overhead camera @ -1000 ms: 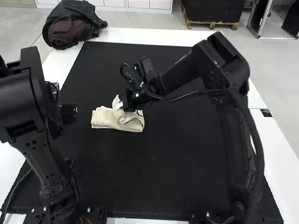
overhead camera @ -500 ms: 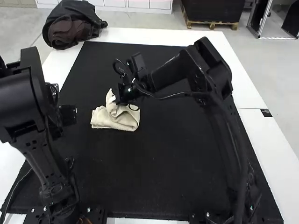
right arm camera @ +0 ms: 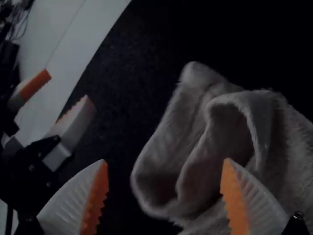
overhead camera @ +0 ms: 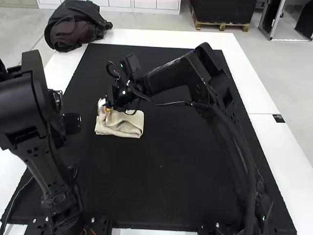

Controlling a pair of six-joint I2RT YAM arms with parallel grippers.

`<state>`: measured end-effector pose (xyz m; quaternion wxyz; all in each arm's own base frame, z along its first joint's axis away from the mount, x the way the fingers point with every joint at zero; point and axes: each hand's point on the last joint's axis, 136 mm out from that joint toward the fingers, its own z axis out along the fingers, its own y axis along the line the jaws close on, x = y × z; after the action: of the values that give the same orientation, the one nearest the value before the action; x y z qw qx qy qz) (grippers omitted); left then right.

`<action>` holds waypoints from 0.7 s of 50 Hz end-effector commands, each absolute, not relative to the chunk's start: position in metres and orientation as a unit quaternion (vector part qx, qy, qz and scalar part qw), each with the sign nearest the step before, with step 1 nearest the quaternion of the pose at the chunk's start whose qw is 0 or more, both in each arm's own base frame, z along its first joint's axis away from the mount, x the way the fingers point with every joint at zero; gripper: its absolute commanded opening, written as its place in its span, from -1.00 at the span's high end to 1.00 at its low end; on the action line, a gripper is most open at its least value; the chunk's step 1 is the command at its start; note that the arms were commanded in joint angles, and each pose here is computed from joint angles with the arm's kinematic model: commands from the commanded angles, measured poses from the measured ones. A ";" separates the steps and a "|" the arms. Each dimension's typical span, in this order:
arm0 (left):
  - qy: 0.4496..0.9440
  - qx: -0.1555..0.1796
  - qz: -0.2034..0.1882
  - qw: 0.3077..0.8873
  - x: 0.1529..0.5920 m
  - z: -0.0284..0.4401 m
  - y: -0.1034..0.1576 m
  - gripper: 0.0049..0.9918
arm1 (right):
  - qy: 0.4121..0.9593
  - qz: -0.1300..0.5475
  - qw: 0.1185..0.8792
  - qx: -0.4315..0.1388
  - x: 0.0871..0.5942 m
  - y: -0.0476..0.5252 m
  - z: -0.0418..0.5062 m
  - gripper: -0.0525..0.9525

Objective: Fold the towel.

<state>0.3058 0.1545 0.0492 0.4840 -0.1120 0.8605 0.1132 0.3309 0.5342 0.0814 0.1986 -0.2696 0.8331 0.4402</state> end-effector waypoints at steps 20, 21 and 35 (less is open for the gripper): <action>0.858 -0.102 0.119 0.489 0.305 0.052 0.154 -0.96 | 0.801 0.479 0.261 -0.245 0.385 0.489 0.196 0.95; 0.857 -0.102 0.120 0.490 0.305 0.052 0.154 -0.96 | 0.803 0.477 0.262 -0.244 0.386 0.485 0.190 0.95; 0.857 -0.103 0.118 0.491 0.305 0.053 0.154 -0.96 | 0.812 0.461 0.259 -0.246 0.376 0.462 0.115 0.95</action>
<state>0.3050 0.1540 0.0486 0.4841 -0.1091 0.8606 0.1150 0.3974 0.4575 0.1366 0.2736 -0.2274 0.8136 0.4600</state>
